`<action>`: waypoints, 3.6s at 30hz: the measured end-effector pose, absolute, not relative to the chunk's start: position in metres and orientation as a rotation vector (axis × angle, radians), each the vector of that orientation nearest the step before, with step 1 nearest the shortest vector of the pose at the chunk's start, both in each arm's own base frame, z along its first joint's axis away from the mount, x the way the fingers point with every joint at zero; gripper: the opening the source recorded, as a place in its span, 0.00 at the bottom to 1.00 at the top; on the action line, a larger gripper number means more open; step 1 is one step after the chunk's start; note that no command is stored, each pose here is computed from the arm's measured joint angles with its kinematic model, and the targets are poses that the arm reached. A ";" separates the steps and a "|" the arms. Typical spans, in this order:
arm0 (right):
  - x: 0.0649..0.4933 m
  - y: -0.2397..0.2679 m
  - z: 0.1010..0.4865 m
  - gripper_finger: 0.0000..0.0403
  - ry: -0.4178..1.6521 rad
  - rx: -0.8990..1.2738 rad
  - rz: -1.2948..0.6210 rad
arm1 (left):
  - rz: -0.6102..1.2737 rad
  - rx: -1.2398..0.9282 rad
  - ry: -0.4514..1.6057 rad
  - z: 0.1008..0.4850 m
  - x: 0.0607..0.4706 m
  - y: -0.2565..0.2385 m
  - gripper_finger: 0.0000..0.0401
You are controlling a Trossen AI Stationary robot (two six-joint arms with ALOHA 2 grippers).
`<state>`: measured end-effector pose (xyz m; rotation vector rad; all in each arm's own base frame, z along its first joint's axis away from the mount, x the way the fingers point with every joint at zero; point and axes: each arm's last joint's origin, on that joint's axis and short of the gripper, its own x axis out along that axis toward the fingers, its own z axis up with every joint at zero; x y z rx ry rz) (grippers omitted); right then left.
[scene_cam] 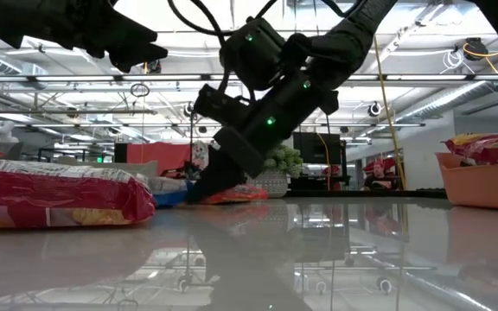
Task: Sort Maruchan noodles
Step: Put the blue bag into the white bin
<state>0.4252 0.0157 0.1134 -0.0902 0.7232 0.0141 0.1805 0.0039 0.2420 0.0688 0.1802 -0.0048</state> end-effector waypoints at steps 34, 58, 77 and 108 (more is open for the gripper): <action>0.400 0.063 0.230 0.00 0.477 -0.682 -0.304 | -0.044 0.006 0.286 0.224 0.195 -0.001 0.86; 0.402 0.068 0.232 0.00 0.423 -0.682 -0.188 | -0.197 0.117 0.333 0.192 0.229 -0.007 0.83; 0.399 0.068 0.236 0.05 0.437 -0.665 -0.244 | -0.194 0.238 0.320 0.193 0.228 -0.006 0.29; 0.293 0.086 0.325 0.12 0.502 -0.434 -0.463 | 0.912 0.687 0.665 0.234 0.152 0.065 0.31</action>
